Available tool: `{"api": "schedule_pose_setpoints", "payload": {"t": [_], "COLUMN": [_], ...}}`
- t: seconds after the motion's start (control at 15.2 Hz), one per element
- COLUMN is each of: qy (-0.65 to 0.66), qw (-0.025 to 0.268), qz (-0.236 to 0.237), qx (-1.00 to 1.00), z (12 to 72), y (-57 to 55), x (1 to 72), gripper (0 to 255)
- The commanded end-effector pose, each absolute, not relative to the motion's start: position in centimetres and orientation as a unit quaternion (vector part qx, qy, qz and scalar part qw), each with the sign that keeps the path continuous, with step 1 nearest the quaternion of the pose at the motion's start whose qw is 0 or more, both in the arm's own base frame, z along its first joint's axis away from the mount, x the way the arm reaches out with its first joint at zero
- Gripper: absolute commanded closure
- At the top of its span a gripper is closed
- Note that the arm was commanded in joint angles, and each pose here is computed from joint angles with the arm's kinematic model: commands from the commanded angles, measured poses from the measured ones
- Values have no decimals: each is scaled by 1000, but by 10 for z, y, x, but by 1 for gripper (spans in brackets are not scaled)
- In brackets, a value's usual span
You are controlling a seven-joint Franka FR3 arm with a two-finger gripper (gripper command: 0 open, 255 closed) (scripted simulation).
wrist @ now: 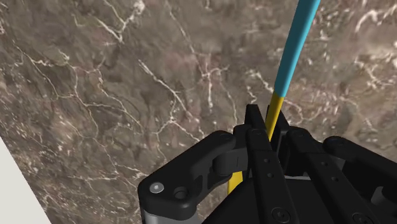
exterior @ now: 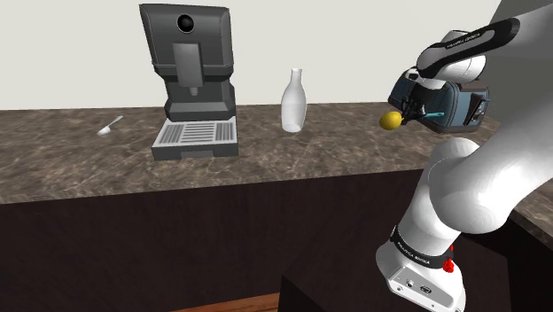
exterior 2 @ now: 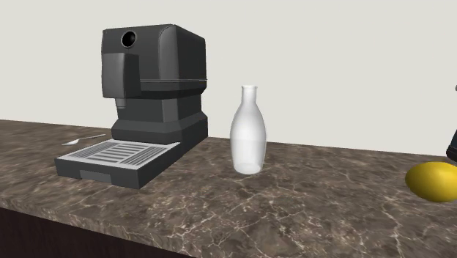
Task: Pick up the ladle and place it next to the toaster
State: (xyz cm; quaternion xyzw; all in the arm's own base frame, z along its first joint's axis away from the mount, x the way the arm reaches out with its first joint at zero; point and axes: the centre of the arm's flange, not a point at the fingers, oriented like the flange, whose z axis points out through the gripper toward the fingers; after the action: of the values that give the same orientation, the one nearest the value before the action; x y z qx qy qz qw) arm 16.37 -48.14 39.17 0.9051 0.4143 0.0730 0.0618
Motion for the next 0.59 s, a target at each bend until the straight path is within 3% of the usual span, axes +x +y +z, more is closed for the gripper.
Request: {"api": "schedule_pose_setpoints", "payload": {"t": [0.0, 0.53], "qy": [414, 414], "qw": [62, 62], "qz": [73, 73], "qx": [905, 905], "z": [380, 343], "y": [-482, -482], "x": [163, 163], "gripper": [255, 255]}}
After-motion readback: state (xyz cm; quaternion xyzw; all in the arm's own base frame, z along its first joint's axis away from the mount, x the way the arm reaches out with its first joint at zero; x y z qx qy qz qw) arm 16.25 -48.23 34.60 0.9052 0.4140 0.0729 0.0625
